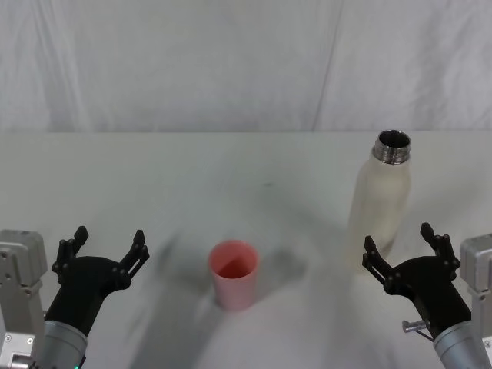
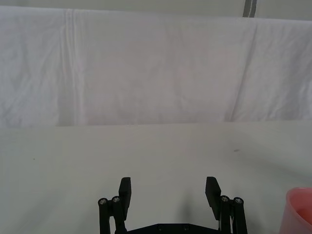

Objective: Grasp the thermos with one hand and pour water into the cup lid.

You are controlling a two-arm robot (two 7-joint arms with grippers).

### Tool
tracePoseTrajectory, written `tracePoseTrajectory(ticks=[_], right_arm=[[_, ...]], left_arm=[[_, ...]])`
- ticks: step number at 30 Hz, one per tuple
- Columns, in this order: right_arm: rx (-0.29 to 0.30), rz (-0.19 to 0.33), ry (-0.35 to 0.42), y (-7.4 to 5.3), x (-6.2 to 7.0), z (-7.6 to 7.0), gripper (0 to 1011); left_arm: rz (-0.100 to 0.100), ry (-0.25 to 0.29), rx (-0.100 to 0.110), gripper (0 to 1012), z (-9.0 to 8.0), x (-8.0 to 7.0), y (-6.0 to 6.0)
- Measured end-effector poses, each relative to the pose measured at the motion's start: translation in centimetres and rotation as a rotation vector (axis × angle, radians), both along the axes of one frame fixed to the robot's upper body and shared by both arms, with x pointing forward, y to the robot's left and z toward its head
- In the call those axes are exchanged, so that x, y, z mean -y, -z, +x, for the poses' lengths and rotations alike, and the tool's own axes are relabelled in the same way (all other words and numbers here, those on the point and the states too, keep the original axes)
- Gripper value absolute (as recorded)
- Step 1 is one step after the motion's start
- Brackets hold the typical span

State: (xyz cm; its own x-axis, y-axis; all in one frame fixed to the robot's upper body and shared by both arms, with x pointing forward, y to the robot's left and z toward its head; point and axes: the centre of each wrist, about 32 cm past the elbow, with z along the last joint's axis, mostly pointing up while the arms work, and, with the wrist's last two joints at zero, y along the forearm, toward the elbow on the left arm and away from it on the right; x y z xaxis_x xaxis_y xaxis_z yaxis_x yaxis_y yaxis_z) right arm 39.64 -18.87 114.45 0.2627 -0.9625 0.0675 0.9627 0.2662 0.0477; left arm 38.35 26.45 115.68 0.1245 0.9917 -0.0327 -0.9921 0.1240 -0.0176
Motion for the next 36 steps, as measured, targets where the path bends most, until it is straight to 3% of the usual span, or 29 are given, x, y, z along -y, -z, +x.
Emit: tracePoseTrajectory(ticks=[36], right_arm=[[-0.008,0.005,-0.007,0.02,0.03,0.07,1000]], left_arm=[[0.000,0.000,0.000,1001,0.00,0.00,0.00]])
